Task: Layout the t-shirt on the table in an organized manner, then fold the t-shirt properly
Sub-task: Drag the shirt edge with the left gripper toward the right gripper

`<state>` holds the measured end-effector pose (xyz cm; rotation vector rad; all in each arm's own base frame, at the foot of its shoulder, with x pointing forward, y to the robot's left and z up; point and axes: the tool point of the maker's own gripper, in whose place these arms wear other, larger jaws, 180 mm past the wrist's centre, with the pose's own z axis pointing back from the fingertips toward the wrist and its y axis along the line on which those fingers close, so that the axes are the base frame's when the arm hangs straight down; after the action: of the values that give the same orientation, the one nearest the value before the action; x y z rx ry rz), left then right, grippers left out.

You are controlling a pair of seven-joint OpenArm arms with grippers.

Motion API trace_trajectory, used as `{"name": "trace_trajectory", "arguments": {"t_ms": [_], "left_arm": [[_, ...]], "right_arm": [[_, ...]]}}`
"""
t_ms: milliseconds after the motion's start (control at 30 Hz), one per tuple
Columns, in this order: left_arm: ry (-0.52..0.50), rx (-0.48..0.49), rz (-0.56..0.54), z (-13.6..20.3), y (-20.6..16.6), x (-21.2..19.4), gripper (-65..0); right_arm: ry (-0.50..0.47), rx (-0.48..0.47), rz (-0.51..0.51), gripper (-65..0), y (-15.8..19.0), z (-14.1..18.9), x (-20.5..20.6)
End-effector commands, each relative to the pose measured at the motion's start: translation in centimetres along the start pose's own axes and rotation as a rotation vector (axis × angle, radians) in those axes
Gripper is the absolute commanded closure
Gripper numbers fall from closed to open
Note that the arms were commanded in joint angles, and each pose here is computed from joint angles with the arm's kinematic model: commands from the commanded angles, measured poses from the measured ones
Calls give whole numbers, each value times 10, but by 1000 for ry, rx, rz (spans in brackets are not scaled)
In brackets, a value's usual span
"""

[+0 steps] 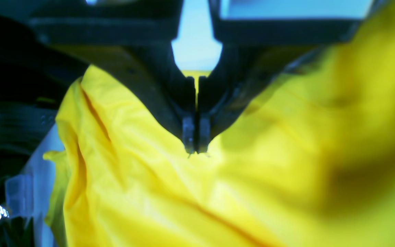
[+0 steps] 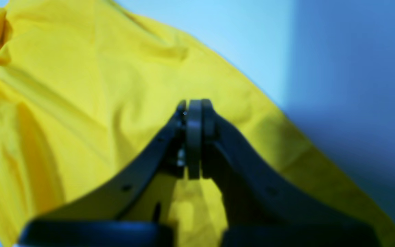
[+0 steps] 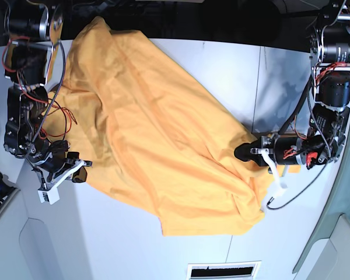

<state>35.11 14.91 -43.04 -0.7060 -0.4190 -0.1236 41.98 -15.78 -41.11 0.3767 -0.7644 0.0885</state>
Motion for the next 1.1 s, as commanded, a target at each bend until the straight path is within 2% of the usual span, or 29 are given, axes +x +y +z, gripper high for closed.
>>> {"name": "trace_trajectory", "arguments": {"t_ms": [0, 133, 233, 400, 567, 667, 767, 900, 1067], "left_arm": [[-16, -7, -20, 3, -2, 5, 0], [74, 21, 13, -9, 7, -45, 0], [103, 109, -23, -8, 27, -63, 0], [86, 289, -106, 0, 56, -43, 0], [26, 361, -137, 10, 61, 3, 0], [26, 355, -183, 4, 51, 22, 0], [69, 340, -262, -12, 34, 29, 0], [97, 374, -354, -38, 17, 32, 0], [136, 371, -407, -56, 2, 26, 0]], "right_arm": [[-34, 1, 11, 0, -2, -2, 22], [63, -3, 12, 0, -5, -18, 0], [124, 3, 25, 0, -4, -22, -22], [207, -11, 19, 0, -17, -12, -66], [256, 20, -92, 0, -22, 9, -110], [255, 68, -109, 0, -10, 23, -129], [230, 109, -105, 0, 7, 35, -139], [219, 169, -90, 0, 40, 49, -151], [150, 207, -44, 0, 69, 59, -138]]}}
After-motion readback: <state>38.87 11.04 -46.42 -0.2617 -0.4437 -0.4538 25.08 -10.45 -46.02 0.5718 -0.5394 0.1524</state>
